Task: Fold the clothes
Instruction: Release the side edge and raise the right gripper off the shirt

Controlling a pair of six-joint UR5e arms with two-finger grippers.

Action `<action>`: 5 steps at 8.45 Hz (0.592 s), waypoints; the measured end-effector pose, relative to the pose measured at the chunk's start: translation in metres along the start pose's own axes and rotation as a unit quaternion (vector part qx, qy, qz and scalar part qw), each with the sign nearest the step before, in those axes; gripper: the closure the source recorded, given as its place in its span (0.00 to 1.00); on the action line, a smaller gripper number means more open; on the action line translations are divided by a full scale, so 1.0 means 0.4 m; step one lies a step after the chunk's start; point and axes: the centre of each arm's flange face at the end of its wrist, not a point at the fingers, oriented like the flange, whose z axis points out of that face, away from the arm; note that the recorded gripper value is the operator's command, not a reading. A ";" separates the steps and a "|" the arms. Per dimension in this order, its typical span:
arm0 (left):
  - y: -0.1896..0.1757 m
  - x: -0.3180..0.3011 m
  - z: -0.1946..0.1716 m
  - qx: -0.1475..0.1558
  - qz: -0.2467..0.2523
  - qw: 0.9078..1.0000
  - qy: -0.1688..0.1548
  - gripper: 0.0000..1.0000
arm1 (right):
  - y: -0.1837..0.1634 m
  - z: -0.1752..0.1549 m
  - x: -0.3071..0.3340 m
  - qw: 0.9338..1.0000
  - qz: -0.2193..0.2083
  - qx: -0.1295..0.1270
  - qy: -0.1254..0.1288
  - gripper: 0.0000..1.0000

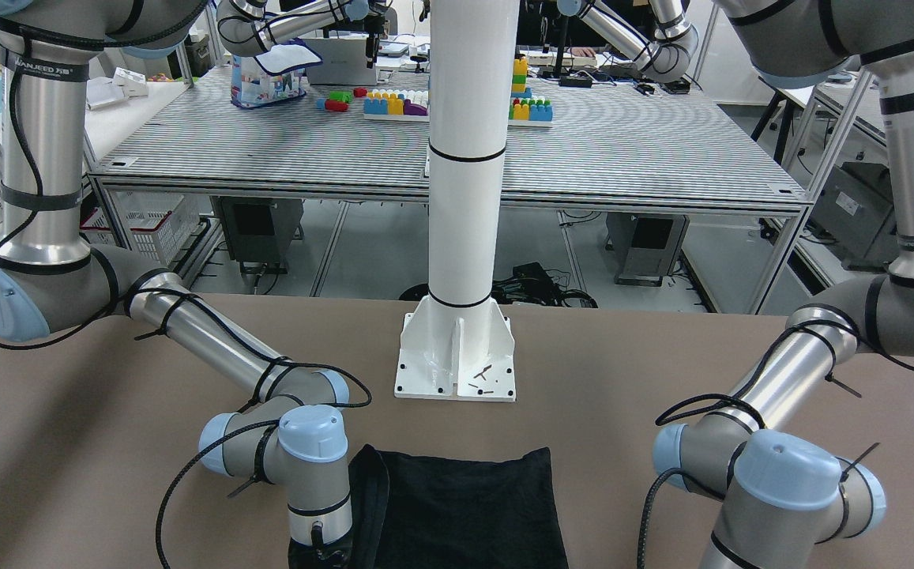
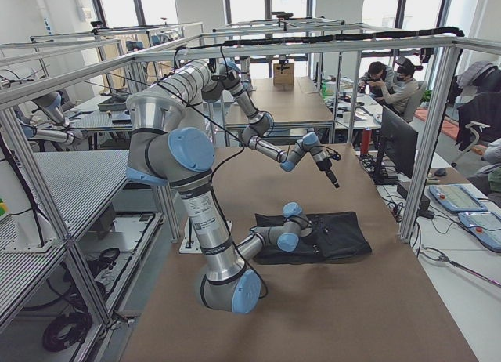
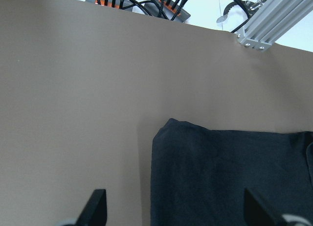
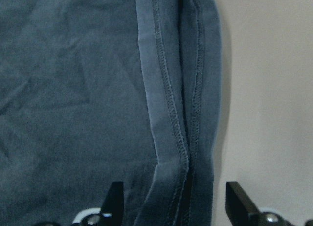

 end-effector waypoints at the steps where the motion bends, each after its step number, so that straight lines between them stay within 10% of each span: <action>1: 0.000 0.000 0.000 0.000 0.000 1.000 0.000 0.00 | 0.009 0.003 0.000 1.000 -0.002 -0.003 0.001 0.24; 5: 0.001 -0.004 -0.004 0.001 -0.002 1.000 0.001 0.00 | 0.028 0.004 0.044 1.000 -0.006 -0.008 0.007 0.24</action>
